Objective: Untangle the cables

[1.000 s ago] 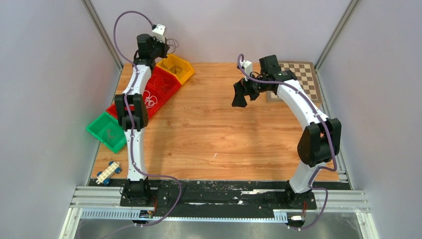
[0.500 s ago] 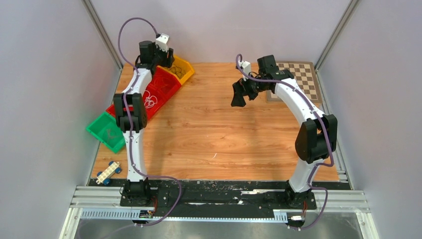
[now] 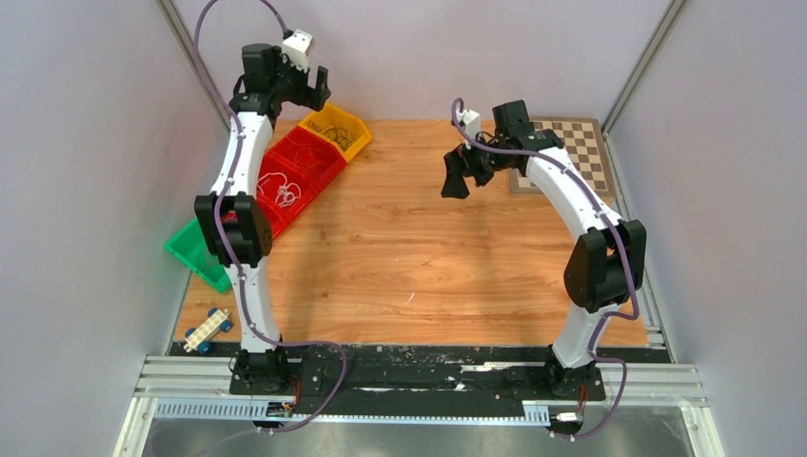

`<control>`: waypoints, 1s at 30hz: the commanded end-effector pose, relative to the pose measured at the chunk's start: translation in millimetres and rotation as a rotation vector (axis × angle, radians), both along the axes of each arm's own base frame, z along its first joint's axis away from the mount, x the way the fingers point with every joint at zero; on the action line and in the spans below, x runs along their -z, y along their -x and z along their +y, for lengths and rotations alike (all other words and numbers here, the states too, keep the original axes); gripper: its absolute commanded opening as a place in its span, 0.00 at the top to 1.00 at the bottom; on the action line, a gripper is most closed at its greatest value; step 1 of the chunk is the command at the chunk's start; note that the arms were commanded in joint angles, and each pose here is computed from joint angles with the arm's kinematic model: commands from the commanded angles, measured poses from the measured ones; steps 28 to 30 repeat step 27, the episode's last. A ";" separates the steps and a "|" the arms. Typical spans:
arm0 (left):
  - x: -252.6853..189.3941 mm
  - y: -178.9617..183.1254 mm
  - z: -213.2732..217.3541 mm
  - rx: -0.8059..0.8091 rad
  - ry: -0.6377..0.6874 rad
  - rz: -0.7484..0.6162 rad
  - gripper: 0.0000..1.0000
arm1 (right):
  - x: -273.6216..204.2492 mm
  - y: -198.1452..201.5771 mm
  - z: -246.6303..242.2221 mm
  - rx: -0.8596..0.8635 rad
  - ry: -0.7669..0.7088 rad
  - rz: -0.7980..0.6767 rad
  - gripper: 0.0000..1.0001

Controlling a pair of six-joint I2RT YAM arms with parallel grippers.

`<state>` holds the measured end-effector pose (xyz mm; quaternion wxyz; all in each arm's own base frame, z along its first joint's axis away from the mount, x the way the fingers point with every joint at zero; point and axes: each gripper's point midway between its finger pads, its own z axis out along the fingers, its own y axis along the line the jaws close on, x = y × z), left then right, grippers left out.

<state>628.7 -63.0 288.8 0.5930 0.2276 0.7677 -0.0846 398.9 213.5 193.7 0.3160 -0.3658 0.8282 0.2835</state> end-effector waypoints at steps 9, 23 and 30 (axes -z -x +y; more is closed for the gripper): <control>-10.4 154.8 -11.1 -0.002 0.105 0.479 0.00 | -66.2 -41.4 -21.3 0.205 -0.091 -0.113 0.00; 91.0 236.8 9.4 -0.228 0.089 0.781 0.00 | 1.7 13.1 -55.0 0.243 0.037 -0.085 0.00; 92.6 245.9 -2.2 -0.197 0.066 0.777 0.00 | 1.4 13.9 -54.4 0.237 0.031 -0.094 0.00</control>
